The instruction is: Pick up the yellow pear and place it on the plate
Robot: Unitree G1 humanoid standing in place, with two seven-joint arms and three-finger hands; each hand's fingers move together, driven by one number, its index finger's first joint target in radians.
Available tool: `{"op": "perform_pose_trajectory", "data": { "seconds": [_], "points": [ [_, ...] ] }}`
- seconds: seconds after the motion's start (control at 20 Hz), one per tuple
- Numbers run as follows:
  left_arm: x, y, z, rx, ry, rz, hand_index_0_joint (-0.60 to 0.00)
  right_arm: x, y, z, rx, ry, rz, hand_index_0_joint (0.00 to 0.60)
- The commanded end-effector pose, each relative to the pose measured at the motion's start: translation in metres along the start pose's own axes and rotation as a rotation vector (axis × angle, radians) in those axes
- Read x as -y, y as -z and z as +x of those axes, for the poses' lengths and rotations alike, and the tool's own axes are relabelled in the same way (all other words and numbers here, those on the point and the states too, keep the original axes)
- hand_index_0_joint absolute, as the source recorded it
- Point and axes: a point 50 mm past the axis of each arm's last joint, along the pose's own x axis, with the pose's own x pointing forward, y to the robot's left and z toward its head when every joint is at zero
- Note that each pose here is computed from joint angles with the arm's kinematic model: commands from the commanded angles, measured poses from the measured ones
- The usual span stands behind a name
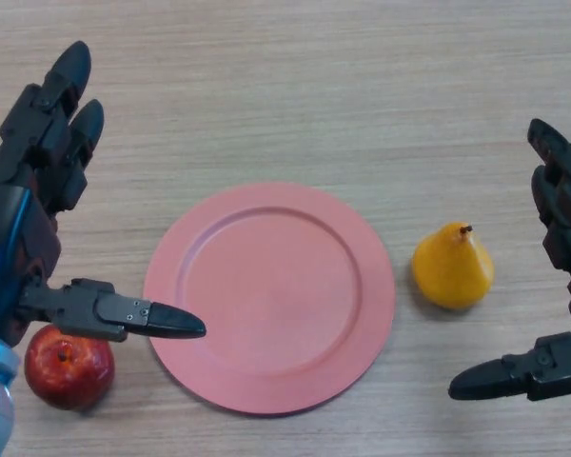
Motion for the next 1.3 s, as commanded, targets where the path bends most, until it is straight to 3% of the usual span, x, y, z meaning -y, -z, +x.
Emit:
{"op": "perform_pose_trajectory", "data": {
  "seconds": [0.05, 0.45, 0.75, 1.05, 1.15, 1.3],
  "points": [
    [-0.005, -0.030, -0.001, 0.205, -0.024, 0.069, 0.000, 0.008, -0.030, 0.005, 0.228, 0.032, -0.105, 0.000],
    [0.002, -0.028, -0.002, 0.212, -0.004, 0.089, 0.000, 0.010, 0.006, 0.050, 0.167, 0.007, -0.137, 0.000],
    [0.001, -0.030, -0.006, 0.214, -0.017, 0.057, 0.000, 0.023, 0.040, 0.083, 0.136, 0.045, -0.208, 0.000],
    [0.002, -0.029, -0.010, 0.240, -0.023, 0.070, 0.000, 0.029, 0.073, 0.100, 0.027, 0.065, -0.229, 0.000],
    [0.002, -0.029, -0.010, 0.238, -0.025, 0.070, 0.000, 0.030, 0.076, 0.100, 0.010, 0.075, -0.224, 0.200],
    [-0.001, -0.029, -0.011, 0.219, -0.034, 0.064, 0.000, 0.034, 0.086, 0.101, -0.093, 0.147, -0.145, 0.600]
  ]
}}
